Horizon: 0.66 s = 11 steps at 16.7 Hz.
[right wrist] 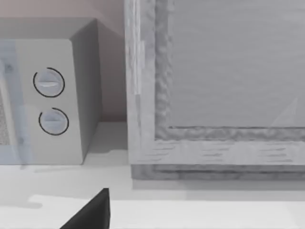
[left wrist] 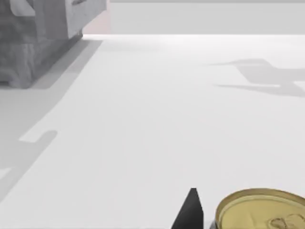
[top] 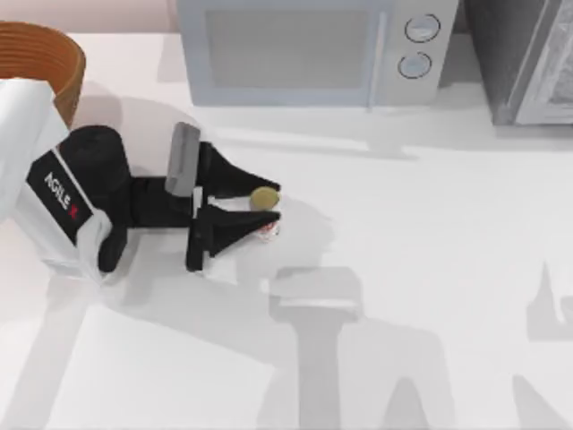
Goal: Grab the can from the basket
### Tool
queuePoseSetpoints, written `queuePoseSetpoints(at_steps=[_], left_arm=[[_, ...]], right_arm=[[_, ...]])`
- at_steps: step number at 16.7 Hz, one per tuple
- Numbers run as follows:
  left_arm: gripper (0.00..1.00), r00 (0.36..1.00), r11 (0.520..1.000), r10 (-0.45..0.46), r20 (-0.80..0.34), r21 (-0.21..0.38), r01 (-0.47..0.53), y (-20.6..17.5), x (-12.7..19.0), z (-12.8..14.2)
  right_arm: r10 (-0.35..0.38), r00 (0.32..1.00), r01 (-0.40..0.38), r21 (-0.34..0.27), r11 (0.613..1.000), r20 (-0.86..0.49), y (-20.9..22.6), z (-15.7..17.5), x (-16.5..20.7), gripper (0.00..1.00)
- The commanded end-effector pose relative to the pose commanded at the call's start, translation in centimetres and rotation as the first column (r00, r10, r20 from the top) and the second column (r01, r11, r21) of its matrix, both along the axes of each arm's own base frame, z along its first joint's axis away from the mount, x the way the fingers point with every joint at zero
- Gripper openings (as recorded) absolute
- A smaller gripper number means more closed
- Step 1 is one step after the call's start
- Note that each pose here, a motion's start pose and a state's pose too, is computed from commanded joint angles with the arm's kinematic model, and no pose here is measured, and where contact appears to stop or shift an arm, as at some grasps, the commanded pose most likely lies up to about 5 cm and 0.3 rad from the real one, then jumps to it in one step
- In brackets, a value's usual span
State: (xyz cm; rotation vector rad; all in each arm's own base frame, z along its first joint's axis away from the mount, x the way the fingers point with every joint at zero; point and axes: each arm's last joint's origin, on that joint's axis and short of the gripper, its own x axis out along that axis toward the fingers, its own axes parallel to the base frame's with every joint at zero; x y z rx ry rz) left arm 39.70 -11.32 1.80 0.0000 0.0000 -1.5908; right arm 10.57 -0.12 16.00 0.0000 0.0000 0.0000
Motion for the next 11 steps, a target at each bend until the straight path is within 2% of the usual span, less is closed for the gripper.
queuePoseSetpoints(at_steps=[5,11], left_arm=[[0.98,1.0,1.0,0.0,0.0,0.0,0.0,0.0,0.0,0.0],[1.0,1.0,1.0,0.0,0.0,0.0,0.0,0.0,0.0,0.0]], right_arm=[[0.0,1.0,0.0,0.0,1.0,0.0,0.0,0.0,0.0,1.0],[0.0,1.0,0.0,0.0,1.0,0.0,0.0,0.0,0.0,1.0]])
